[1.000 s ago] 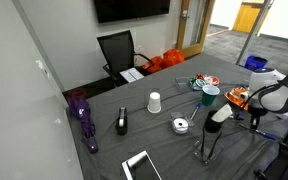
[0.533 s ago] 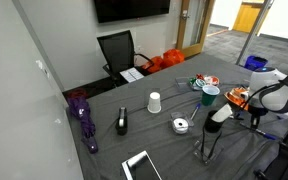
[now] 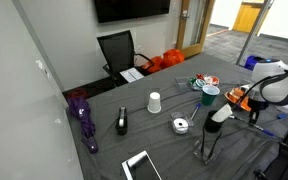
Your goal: Put the marker into the cup
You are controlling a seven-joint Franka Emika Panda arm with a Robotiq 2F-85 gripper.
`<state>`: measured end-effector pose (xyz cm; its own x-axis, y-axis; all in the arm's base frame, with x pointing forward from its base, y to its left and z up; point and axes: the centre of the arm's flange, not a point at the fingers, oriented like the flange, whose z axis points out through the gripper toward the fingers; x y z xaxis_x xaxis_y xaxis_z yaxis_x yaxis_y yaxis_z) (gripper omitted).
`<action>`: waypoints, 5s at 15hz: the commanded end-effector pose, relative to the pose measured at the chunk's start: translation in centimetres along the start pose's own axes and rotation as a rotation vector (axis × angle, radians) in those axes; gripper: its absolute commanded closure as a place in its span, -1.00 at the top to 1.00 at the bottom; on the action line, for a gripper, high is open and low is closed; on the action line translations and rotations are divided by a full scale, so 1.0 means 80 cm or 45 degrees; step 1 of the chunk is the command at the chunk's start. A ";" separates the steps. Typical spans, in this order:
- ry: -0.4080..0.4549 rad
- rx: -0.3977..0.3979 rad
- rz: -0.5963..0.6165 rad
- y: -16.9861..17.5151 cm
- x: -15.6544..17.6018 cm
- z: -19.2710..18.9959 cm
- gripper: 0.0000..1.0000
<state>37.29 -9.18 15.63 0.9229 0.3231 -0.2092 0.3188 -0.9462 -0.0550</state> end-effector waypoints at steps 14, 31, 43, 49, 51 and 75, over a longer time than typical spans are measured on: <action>0.300 0.173 0.082 -0.013 -0.017 -0.142 -0.92; 1.067 0.053 0.194 0.048 0.010 -0.208 -0.92; 1.346 -0.063 0.393 0.102 0.083 -0.163 -0.92; 1.318 -0.050 0.418 0.103 0.115 -0.106 -0.92; 1.306 -0.043 0.418 0.101 0.120 -0.092 -0.92; 1.195 0.100 0.234 0.028 0.083 -0.063 0.00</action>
<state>47.20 -9.71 17.36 0.7634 -0.0161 0.6457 0.1283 -0.9760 -0.1761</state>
